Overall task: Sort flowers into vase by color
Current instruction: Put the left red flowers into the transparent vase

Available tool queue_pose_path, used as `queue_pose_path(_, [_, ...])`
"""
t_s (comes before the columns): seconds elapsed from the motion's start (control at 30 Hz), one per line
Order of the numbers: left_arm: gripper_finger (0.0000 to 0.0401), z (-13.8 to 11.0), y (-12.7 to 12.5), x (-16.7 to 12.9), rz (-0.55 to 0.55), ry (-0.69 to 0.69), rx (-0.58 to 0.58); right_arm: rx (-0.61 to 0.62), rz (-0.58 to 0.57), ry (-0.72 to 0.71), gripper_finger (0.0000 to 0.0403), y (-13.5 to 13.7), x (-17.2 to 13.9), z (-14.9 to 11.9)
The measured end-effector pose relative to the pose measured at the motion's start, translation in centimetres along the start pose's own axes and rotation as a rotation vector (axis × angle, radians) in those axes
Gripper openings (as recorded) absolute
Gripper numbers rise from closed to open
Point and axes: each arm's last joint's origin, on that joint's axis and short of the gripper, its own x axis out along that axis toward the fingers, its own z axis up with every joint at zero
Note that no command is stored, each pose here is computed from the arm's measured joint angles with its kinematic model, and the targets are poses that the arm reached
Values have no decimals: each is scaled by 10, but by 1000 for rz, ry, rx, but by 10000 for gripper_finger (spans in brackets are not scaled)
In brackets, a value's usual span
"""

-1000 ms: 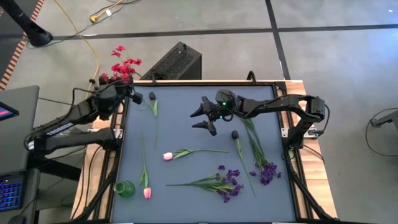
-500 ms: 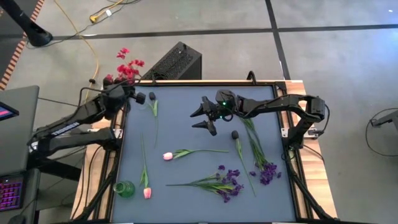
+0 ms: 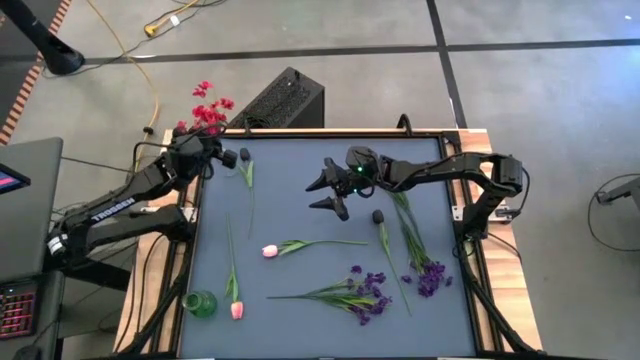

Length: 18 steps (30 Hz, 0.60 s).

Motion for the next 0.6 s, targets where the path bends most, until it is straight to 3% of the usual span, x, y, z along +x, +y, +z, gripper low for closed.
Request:
queue_pose_path(0.37, [10, -1, 5, 3, 3, 11, -28, 38, 1, 39, 274, 0, 0, -4])
queue_pose_path(0.6, [60, -4, 5, 3, 3, 32, -14, 37, 1, 38, 274, 0, 0, -4])
